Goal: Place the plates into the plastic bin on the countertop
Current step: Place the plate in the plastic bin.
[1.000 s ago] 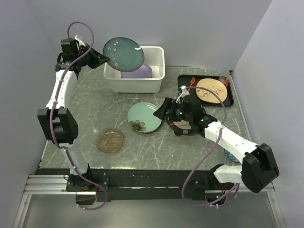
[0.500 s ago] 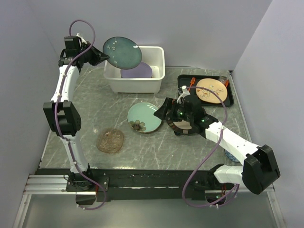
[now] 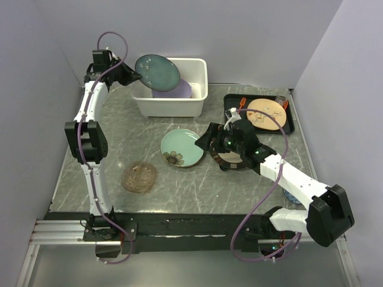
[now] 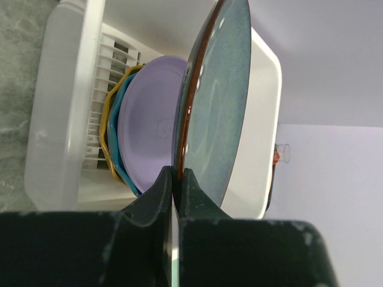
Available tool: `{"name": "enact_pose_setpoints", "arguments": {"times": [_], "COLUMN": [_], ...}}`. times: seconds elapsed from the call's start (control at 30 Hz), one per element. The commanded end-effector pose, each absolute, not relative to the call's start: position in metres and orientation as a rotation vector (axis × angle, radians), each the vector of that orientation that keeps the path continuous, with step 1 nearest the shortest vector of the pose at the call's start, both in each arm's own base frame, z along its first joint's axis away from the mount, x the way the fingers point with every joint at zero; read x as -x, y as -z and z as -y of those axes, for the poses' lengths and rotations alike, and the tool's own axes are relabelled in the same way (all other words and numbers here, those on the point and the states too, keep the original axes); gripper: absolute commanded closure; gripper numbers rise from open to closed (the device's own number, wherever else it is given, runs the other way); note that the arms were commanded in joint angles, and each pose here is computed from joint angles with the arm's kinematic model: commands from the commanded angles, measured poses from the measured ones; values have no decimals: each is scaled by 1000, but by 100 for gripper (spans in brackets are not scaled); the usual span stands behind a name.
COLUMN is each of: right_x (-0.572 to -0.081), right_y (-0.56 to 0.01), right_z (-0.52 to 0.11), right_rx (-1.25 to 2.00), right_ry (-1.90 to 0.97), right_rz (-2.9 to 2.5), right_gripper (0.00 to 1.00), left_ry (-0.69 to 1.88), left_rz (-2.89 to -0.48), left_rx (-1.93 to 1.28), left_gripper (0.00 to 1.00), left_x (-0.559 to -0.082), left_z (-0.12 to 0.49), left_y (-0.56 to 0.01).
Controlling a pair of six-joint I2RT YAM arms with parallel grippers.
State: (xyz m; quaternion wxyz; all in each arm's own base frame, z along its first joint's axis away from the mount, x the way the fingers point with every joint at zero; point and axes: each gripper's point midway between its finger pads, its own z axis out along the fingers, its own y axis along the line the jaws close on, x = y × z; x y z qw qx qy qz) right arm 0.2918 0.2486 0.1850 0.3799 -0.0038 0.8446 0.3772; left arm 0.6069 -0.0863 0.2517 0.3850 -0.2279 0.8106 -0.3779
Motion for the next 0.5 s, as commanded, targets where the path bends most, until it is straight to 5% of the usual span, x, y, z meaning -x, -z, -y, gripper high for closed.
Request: {"name": "enact_pose_setpoints", "arguments": {"times": [0.0, 0.47], "right_x": [-293, -292], "right_y": [-196, -190], "right_z": [-248, -247], "right_rx": [28, 30], "right_ry": [-956, -944], "right_rz": [-2119, -2133], "right_gripper": [0, 0], "left_ry": [1052, 1075], "left_rz": [-1840, -1963], "left_rx": [368, 371], "left_gripper": [99, 99], "left_x": [-618, -627], "left_z": [113, 149], "left_y": [-336, -273]}}
